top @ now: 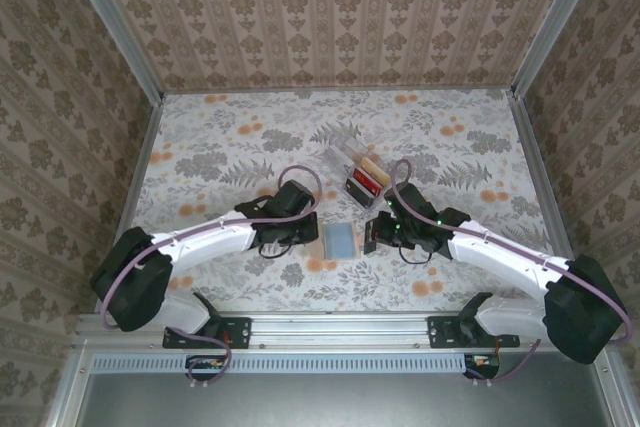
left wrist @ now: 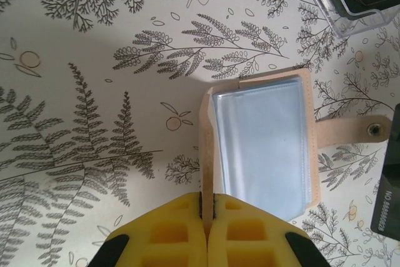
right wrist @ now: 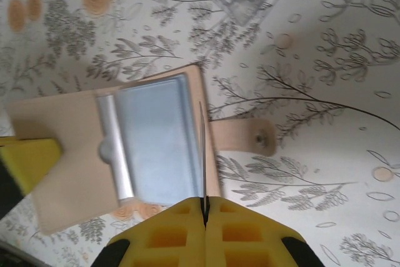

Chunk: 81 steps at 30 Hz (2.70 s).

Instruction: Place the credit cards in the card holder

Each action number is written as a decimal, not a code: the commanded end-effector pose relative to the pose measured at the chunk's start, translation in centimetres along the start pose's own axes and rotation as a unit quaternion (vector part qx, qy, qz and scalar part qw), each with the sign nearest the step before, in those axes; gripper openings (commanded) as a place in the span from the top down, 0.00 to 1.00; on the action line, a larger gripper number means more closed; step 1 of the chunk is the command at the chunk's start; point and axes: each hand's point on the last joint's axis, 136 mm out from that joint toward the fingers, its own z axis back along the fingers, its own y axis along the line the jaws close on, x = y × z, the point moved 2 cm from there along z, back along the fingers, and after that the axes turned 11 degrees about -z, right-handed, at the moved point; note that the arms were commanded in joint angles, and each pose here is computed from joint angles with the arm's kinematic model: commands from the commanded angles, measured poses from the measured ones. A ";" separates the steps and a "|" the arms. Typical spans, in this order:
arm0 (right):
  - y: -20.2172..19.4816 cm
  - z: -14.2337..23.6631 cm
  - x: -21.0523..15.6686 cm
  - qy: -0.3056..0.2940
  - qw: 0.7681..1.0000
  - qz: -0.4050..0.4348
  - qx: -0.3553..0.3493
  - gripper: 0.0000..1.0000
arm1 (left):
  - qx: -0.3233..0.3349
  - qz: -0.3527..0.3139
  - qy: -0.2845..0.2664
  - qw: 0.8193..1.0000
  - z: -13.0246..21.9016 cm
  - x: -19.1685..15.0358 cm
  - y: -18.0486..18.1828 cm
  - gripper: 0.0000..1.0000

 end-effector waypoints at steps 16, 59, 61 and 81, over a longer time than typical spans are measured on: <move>-0.1 -3.1 0.0 0.025 0.998 0.046 -0.035 0.97 | -0.033 -0.008 0.019 0.999 -1.5 0.2 -0.3 0.95; 5.7 -4.4 -1.2 0.086 0.994 0.031 0.053 0.94 | -0.044 -0.001 0.019 0.999 -2.3 0.2 -0.3 0.92; 4.6 -4.7 -1.1 0.082 0.996 0.027 0.018 0.95 | -0.043 0.000 0.017 0.999 -2.3 0.3 -0.2 0.91; 1.2 -3.8 -0.1 0.037 0.996 0.032 -0.070 0.96 | -0.033 -0.005 0.014 0.999 -1.8 -0.2 0.3 0.89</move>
